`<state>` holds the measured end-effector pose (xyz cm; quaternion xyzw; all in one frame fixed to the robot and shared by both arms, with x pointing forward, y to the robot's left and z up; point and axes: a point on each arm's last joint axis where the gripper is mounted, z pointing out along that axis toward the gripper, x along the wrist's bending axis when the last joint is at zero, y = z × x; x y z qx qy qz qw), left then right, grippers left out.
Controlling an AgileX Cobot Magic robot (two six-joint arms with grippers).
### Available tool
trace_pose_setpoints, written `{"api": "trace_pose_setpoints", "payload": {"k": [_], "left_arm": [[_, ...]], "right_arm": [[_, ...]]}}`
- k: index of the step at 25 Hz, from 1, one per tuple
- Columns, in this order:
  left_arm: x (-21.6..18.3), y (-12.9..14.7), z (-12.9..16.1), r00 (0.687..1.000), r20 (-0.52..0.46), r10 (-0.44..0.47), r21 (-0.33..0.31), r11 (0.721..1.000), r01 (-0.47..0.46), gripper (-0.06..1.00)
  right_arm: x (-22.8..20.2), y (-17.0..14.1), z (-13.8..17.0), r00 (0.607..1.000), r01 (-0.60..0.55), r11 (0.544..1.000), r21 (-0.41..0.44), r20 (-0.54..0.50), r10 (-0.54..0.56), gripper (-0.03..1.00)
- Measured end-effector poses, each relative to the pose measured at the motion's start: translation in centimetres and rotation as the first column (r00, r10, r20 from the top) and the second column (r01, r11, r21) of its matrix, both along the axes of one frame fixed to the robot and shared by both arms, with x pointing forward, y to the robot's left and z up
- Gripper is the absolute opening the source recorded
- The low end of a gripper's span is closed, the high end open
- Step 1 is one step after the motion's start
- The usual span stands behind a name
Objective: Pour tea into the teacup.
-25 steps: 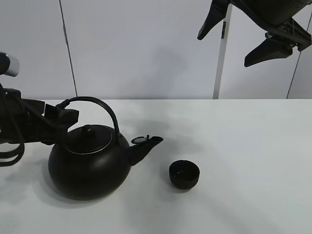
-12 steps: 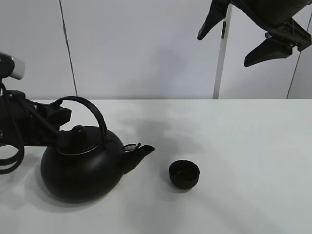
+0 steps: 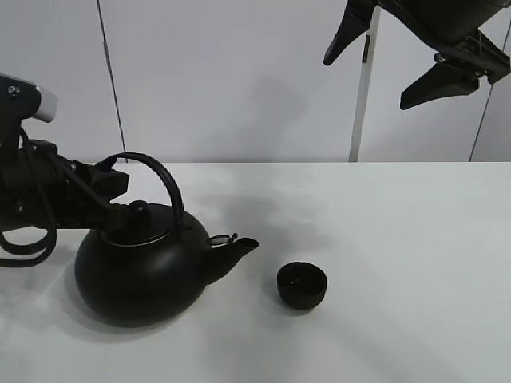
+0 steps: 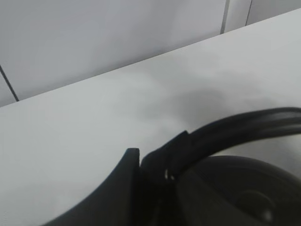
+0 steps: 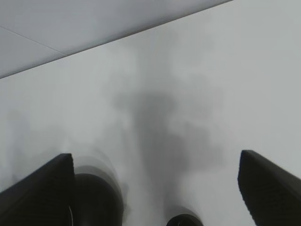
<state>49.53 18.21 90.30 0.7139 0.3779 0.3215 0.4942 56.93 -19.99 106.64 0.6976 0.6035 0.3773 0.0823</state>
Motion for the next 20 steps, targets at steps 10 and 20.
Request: {"api": "trace_pose_setpoints", "payload": {"k": [10,20], "left_arm": [[2.9,-1.9,1.6,0.996,0.016,-0.084,0.043,0.996,0.083,0.11],[4.9,-5.0,3.2,0.987,-0.001,-0.163,0.128,0.979,0.161,0.11]], "right_arm": [[0.0,0.0,0.0,1.0,0.0,1.0,0.0,0.0,0.0,0.65],[0.0,0.0,0.0,1.0,0.0,1.0,0.0,0.0,0.0,0.65]]}}
